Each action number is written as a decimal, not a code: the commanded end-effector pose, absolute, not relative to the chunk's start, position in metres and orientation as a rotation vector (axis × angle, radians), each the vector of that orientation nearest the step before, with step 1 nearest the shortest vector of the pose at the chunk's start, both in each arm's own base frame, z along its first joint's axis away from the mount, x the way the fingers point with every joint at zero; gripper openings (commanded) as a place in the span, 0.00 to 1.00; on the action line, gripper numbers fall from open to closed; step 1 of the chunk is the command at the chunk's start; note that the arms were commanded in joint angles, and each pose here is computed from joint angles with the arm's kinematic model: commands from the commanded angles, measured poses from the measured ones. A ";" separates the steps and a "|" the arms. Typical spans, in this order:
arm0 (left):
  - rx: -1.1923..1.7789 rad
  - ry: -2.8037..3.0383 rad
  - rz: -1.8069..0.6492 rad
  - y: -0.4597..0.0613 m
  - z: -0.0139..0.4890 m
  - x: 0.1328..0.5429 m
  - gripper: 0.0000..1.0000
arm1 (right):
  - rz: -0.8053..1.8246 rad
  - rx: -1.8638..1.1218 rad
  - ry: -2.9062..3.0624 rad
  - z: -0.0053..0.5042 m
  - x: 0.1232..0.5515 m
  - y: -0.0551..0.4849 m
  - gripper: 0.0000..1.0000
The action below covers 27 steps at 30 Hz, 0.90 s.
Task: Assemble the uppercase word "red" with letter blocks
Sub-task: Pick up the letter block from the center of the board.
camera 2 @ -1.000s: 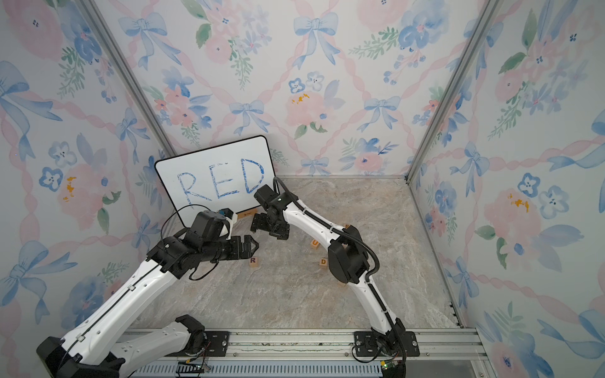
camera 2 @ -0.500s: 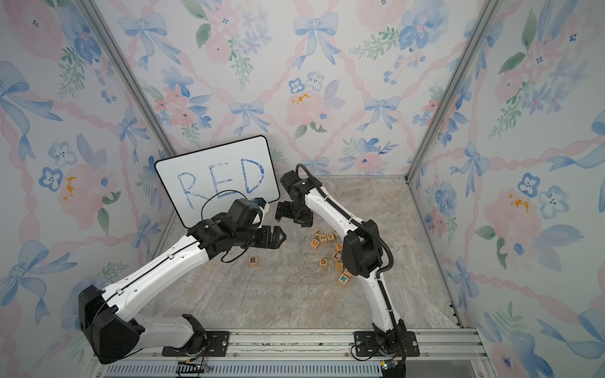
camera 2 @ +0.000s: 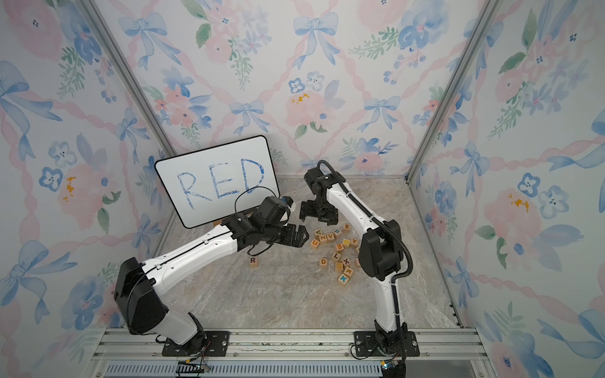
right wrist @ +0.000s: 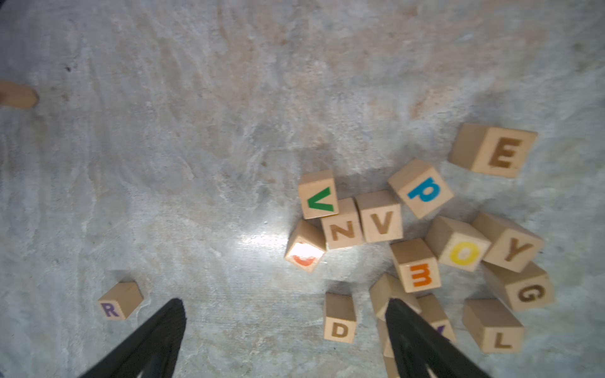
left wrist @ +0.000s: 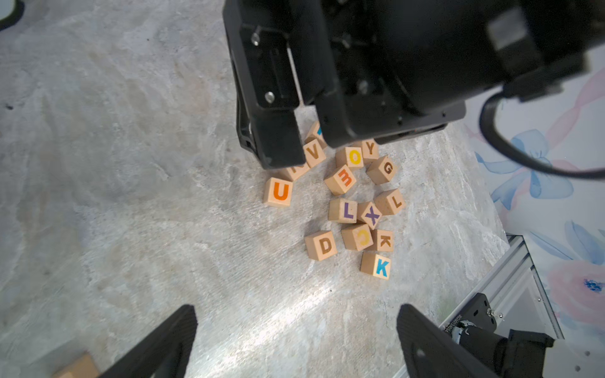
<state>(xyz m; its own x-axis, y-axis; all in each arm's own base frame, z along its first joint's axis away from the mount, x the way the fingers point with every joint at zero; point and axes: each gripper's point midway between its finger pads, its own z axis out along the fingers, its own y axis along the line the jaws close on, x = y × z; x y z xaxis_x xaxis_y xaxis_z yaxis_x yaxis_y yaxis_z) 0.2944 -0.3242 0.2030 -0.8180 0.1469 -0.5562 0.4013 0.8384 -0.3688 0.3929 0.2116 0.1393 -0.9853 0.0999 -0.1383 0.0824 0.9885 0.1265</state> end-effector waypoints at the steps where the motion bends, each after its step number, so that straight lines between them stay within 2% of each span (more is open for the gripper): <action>1: 0.466 2.455 -0.671 -0.345 0.207 0.300 0.98 | 0.050 0.179 3.008 0.140 0.388 0.175 0.97; 13: 0.556 2.441 -0.713 -0.404 0.191 0.308 0.98 | -0.072 0.335 3.016 0.118 0.402 0.110 1.00; 19: 0.594 2.435 -0.751 -0.430 0.187 0.307 0.98 | -0.067 0.400 3.015 0.103 0.414 0.091 0.98; 24: 0.607 2.429 -0.766 -0.441 0.187 0.309 0.98 | -0.052 0.430 3.022 0.089 0.425 0.084 0.93; 27: 0.610 2.417 -0.768 -0.444 0.190 0.312 0.98 | -0.039 0.440 3.028 0.079 0.431 0.081 0.82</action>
